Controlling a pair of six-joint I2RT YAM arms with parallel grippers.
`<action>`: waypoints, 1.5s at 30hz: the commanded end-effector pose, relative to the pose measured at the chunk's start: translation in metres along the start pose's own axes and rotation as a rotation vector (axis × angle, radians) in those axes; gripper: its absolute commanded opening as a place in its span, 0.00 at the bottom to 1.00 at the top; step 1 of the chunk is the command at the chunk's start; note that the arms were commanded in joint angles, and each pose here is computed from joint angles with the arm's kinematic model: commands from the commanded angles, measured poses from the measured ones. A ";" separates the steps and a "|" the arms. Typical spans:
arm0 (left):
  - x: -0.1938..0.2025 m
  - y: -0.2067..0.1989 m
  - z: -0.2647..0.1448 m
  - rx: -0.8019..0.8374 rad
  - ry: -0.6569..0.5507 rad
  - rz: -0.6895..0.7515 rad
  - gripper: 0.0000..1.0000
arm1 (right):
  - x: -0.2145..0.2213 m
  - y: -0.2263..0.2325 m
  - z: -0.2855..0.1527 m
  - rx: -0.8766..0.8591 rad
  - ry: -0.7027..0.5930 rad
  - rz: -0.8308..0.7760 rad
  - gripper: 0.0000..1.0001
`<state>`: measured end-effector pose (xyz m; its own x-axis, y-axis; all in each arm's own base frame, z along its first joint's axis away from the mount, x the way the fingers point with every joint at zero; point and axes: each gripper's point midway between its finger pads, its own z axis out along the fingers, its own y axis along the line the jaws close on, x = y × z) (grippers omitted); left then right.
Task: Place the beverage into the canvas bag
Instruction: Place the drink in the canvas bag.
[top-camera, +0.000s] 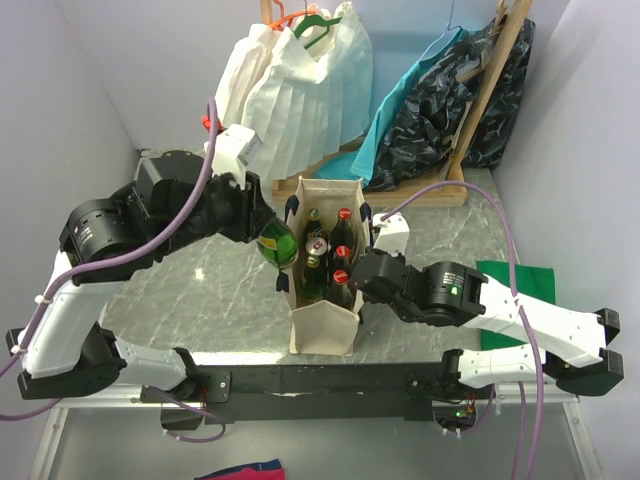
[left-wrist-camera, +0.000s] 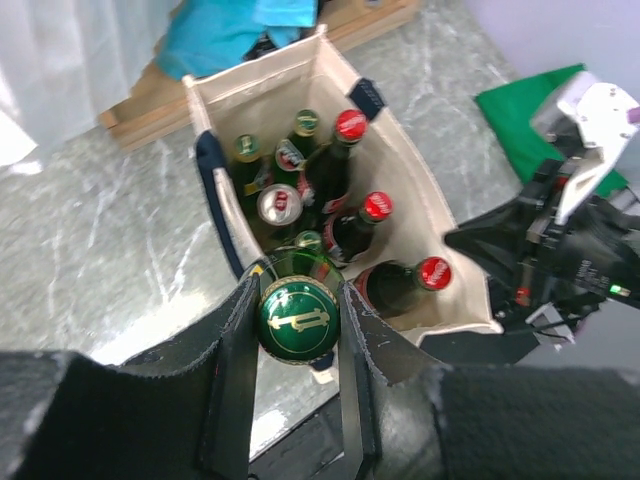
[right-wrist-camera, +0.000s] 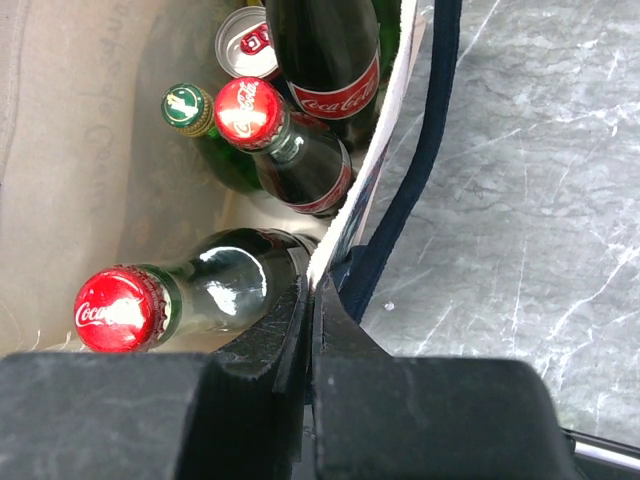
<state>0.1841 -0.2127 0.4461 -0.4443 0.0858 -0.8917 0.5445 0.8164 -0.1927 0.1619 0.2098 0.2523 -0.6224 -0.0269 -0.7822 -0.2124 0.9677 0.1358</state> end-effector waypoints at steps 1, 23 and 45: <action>-0.061 -0.032 -0.012 0.158 -0.225 -0.047 0.01 | -0.015 0.006 -0.003 -0.026 -0.060 0.062 0.00; -0.004 -0.046 0.017 0.242 -0.102 -0.096 0.01 | -0.016 0.005 -0.002 -0.020 -0.066 0.047 0.00; 0.055 -0.040 0.052 0.045 -0.003 -0.089 0.01 | -0.018 0.003 -0.001 -0.007 -0.075 0.052 0.00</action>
<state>0.1627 -0.2615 0.3449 -0.5625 0.1837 -0.8061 0.5766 0.7860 -0.2232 0.1631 0.2125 0.2520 -0.6180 -0.0184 -0.7860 -0.2123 0.9665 0.1443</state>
